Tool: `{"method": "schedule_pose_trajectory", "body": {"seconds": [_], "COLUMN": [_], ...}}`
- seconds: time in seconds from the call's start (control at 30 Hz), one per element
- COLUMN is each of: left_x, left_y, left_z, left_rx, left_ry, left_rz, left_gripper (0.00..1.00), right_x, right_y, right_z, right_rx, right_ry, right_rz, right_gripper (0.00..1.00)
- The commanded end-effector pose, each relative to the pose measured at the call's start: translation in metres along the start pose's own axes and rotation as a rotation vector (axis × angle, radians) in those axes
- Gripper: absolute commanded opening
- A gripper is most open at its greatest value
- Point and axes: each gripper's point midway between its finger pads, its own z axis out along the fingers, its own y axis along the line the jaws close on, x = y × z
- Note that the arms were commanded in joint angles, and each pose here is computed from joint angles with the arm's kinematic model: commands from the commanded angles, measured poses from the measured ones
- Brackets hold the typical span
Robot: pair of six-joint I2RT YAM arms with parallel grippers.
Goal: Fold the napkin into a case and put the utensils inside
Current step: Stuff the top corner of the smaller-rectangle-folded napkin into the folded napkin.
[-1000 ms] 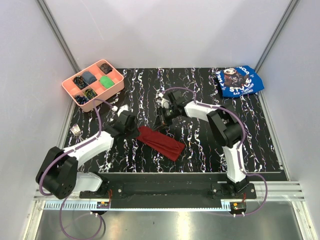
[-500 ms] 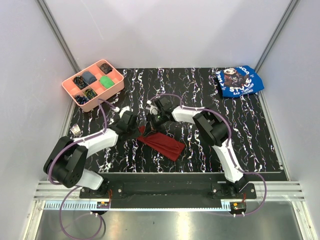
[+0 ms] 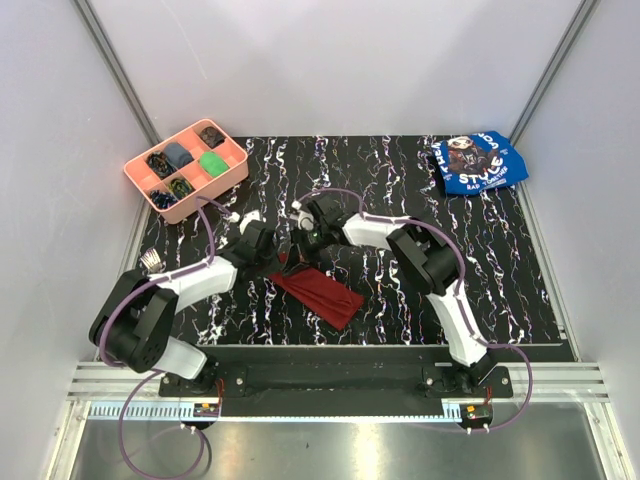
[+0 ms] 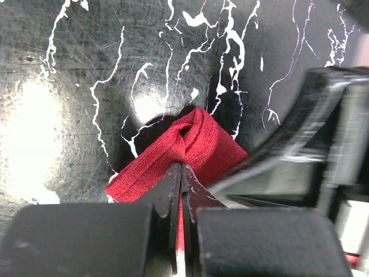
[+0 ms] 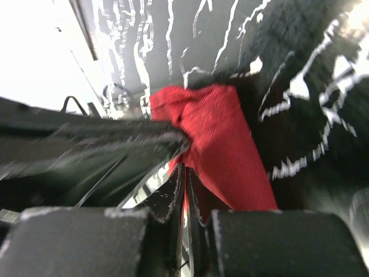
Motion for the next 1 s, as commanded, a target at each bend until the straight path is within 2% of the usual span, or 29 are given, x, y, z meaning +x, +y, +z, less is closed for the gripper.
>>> {"method": "schedule_pose_trajectory", "body": {"seconds": [0.0,0.07,0.1,0.13,0.17,0.23,0.33,0.4,0.47,0.53,0.6,0.73,0.97], "left_x": [-0.021,-0.021,-0.024,-0.018,-0.017,-0.006,0.016,0.036,0.053,0.061,0.067,0.055,0.011], "left_y": [-0.018,-0.013,-0.013,-0.006,-0.002,0.012,0.017,0.014,0.016,0.008,0.006,-0.002,-0.022], "left_z": [-0.016,-0.025,-0.031,-0.035,-0.038,-0.045,-0.051,-0.053,-0.051,-0.049,-0.043,-0.025,0.009], "left_rx": [0.072,0.048,0.048,0.018,-0.001,-0.059,-0.029,0.037,0.07,0.12,0.125,0.099,0.048], "left_ry": [-0.068,-0.057,-0.068,-0.043,-0.038,0.002,0.068,0.121,0.149,0.176,0.205,0.194,0.141], "left_rz": [0.012,0.007,-0.008,-0.013,-0.022,-0.05,-0.062,-0.082,-0.086,-0.091,-0.094,-0.048,0.06], "left_gripper": [0.05,0.12,0.18,0.29,0.33,0.35,0.3,0.22,0.18,0.18,0.18,0.18,0.15], "right_x": [-0.026,-0.03,-0.031,-0.033,-0.033,-0.033,-0.022,-0.01,0.0,0.007,0.02,0.032,0.038], "right_y": [0.027,0.029,0.019,0.017,0.011,0.0,-0.011,-0.021,-0.021,-0.017,-0.02,-0.022,-0.015], "right_z": [-0.052,-0.066,-0.075,-0.081,-0.085,-0.096,-0.105,-0.11,-0.117,-0.125,-0.126,-0.133,-0.139], "right_rx": [-0.006,0.003,0.034,0.05,0.069,0.112,0.18,0.228,0.264,0.309,0.381,0.496,0.507], "right_ry": [-0.111,-0.134,-0.141,-0.148,-0.148,-0.145,-0.127,-0.11,-0.102,-0.108,-0.077,-0.061,-0.082], "right_rz": [-0.072,-0.09,-0.092,-0.098,-0.096,-0.099,-0.128,-0.137,-0.162,-0.211,-0.264,-0.334,-0.307], "right_gripper": [0.11,0.15,0.22,0.25,0.28,0.31,0.37,0.41,0.48,0.56,0.6,0.61,0.57]}}
